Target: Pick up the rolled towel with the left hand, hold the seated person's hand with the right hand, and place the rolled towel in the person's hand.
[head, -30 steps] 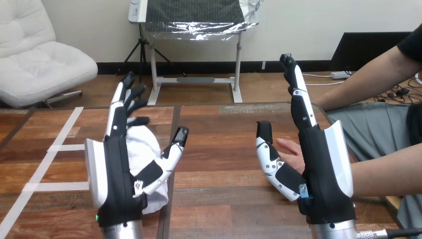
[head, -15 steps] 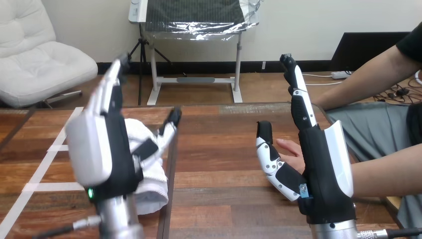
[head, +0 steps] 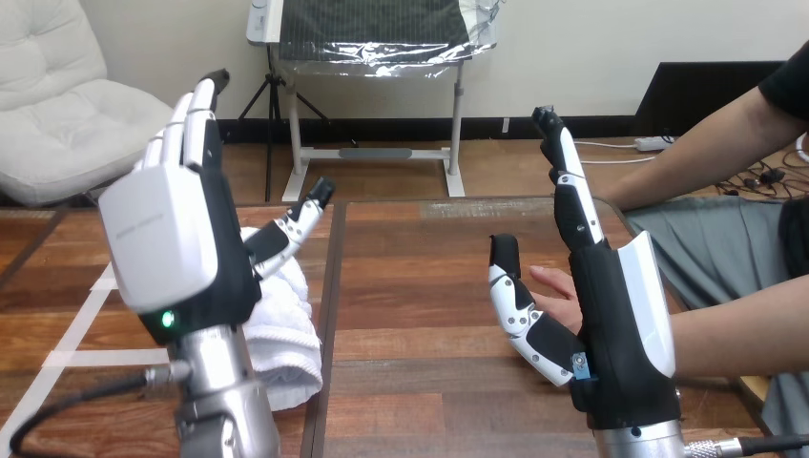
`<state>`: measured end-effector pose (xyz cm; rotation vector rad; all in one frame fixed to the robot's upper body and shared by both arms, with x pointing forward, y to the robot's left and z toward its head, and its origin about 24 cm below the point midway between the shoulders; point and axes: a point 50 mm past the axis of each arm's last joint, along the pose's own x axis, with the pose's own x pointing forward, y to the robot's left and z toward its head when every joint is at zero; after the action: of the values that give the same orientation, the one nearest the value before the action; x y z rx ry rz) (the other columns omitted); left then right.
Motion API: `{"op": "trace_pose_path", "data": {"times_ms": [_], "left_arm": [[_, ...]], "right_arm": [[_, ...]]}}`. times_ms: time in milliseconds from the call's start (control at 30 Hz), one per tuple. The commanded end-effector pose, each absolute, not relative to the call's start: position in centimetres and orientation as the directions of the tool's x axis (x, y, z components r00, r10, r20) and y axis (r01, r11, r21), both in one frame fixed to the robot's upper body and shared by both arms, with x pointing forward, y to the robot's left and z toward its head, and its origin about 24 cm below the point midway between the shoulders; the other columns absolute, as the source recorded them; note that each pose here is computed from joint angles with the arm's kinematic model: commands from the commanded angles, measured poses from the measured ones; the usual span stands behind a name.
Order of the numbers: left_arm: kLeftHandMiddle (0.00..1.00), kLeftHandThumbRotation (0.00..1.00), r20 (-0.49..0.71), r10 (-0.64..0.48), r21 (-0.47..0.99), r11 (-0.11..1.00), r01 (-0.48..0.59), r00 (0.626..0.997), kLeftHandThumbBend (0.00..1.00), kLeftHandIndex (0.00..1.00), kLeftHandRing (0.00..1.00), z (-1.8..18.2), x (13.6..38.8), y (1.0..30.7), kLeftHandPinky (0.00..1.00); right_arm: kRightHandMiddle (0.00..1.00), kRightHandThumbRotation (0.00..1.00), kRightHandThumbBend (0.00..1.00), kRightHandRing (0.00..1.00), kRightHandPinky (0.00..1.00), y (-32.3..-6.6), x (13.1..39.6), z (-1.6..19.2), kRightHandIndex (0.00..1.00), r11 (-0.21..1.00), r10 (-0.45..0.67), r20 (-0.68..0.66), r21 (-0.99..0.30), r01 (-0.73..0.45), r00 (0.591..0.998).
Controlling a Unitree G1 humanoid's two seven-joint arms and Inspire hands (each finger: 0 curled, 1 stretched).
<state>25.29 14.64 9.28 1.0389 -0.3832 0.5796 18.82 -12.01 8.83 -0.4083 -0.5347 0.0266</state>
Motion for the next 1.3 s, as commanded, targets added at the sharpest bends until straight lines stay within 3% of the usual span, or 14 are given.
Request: {"op": "trace_pose_path", "data": {"times_ms": [0, 500, 1267], "left_arm": [[0.84, 0.57, 0.564, 0.244, 0.717, 0.33, -0.614, 0.789, 0.86, 0.86, 0.78, 11.0, 26.6, 14.1, 0.64], [0.87, 0.68, 0.432, 0.295, 0.833, 0.233, -0.502, 0.852, 0.88, 0.89, 0.82, 10.6, 28.8, 14.2, 0.71], [0.93, 0.83, 0.238, 0.347, 0.913, 0.24, -0.331, 0.907, 0.87, 0.95, 0.89, 10.1, 30.9, 14.2, 0.83]], "right_arm": [[1.0, 0.0, 0.0, 1.0, 1.0, -11.9, 19.8, 10.1, 1.0, 0.926, 0.126, 0.542, -0.365, 0.097, 0.831], [1.0, 0.0, 0.0, 1.0, 1.0, -12.0, 19.8, 10.1, 1.0, 0.921, 0.138, 0.525, -0.379, 0.086, 0.84], [1.0, 0.0, 0.0, 1.0, 1.0, -12.3, 19.8, 10.2, 1.0, 0.909, 0.153, 0.512, -0.408, 0.083, 0.845]]}}
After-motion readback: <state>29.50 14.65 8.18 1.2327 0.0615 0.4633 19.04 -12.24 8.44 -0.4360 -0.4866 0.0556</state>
